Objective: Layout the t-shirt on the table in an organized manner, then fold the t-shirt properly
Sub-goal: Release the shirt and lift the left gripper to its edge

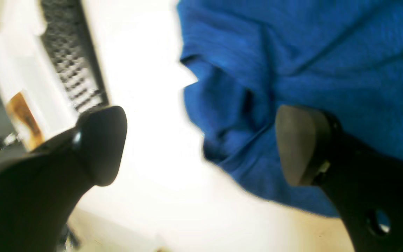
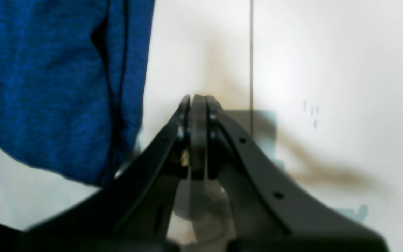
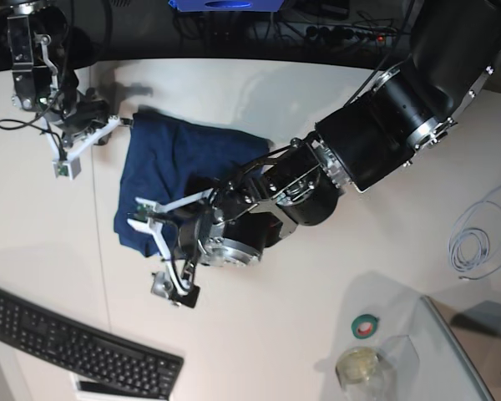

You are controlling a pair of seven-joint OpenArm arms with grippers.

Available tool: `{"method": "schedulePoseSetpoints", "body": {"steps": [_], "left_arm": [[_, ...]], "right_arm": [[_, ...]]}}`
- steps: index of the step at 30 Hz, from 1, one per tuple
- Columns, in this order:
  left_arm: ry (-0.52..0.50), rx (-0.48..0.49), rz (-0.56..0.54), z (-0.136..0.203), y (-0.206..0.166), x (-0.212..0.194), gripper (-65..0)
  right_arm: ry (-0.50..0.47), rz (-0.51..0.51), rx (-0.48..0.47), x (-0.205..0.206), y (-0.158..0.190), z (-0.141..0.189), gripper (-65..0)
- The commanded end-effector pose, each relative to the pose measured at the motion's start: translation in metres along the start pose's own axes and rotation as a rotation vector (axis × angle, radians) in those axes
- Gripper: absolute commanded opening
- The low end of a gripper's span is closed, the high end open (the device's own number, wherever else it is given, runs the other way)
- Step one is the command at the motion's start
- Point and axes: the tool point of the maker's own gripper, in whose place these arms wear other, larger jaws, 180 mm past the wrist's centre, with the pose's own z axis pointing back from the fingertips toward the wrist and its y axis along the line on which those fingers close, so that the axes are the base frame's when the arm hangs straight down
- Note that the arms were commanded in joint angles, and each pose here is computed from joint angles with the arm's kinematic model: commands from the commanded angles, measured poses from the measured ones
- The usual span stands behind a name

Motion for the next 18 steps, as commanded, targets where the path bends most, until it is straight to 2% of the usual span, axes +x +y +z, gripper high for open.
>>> {"method": "schedulePoseSetpoints", "body": {"steps": [1,3,4,5,7,8,9,12,14,16,18], "left_arm": [[-0.012,0.106,0.036,0.016,0.036,0.004,0.0],[-0.007,0.191,0.162,0.036,0.051,-0.006,-5.8],[-0.003,0.225,0.241,0.046,0.051,-0.014,-12.3],[0.009,0.251,0.317,0.055,0.048,-0.026,-21.2],[0.037,0.279,0.468,0.067,0.029,-0.052,-43.3],[0.06,0.279,0.542,0.071,0.013,-0.066,-56.9],[0.075,0.265,0.619,0.073,-0.006,-0.077,-65.0],[0.023,0.198,0.863,0.075,-0.057,-0.084,-65.0],[-0.078,0.178,1.023,0.079,-0.072,-0.077,-65.0],[-0.204,0.191,1.143,0.086,-0.079,-0.069,-65.0],[-0.26,0.246,1.216,0.086,-0.077,-0.07,-65.0]], "right_arm": [[-0.05,0.006,0.005,0.014,0.0,0.007,-65.0],[-0.08,0.019,0.017,0.02,0.007,0.015,-65.0],[-0.096,0.026,0.024,0.022,0.01,0.021,-65.0],[-0.114,0.036,0.031,0.025,0.014,0.027,-65.0],[-0.165,0.045,0.044,0.03,0.02,0.039,-65.0],[-0.198,0.048,0.049,0.031,0.022,0.044,-65.0],[-0.227,0.05,0.059,0.032,0.026,0.048,-65.0],[-0.24,0.074,0.095,0.03,0.041,0.049,-65.0],[-0.217,0.102,0.136,0.022,0.059,0.046,-65.0],[-0.21,0.135,0.187,0.021,0.081,0.043,-65.0],[-0.205,0.155,0.21,0.022,0.092,0.039,-65.0]]}}
